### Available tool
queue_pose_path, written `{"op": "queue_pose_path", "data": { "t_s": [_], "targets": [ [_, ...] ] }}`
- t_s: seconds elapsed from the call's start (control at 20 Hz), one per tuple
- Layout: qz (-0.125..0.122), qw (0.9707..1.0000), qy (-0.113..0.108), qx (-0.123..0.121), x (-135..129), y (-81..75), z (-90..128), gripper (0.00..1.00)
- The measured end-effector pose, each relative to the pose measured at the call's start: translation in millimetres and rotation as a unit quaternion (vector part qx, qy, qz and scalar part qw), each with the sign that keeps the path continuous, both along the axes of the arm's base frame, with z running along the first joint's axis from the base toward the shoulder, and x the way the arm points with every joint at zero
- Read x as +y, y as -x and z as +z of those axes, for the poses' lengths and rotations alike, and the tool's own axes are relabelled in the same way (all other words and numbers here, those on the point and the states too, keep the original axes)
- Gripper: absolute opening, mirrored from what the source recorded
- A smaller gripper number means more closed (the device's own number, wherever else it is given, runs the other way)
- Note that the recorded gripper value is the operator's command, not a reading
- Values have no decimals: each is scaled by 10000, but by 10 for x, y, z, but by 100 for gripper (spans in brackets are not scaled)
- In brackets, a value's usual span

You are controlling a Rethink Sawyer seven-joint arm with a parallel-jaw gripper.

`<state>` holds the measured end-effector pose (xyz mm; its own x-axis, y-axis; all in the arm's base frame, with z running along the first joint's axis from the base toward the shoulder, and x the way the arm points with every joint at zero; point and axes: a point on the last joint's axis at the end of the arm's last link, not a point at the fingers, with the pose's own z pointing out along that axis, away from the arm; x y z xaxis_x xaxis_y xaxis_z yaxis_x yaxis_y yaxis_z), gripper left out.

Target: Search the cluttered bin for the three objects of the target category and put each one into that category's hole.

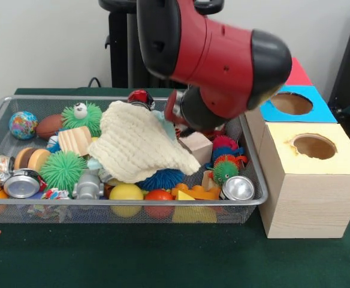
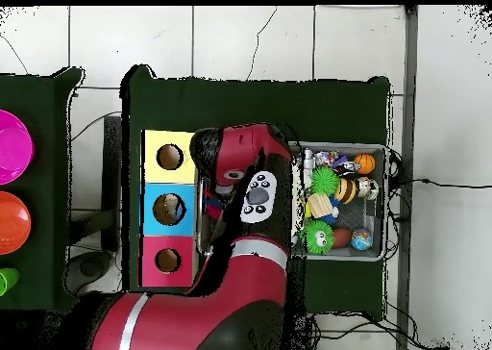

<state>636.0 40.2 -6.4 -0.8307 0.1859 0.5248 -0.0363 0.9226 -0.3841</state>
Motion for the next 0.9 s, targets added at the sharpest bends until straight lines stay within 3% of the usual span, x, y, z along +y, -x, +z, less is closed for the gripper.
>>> {"op": "queue_pose_path", "data": {
  "t_s": [0.2,0.4,0.7,0.9],
  "targets": [
    [-232,9995,44,211,10,-19,573,0],
    [-342,9991,66,221,24,-93,963,0],
    [-400,9992,42,-75,51,-246,1532,0],
    [-373,9990,2,-239,85,-326,1682,0]
  ]
}}
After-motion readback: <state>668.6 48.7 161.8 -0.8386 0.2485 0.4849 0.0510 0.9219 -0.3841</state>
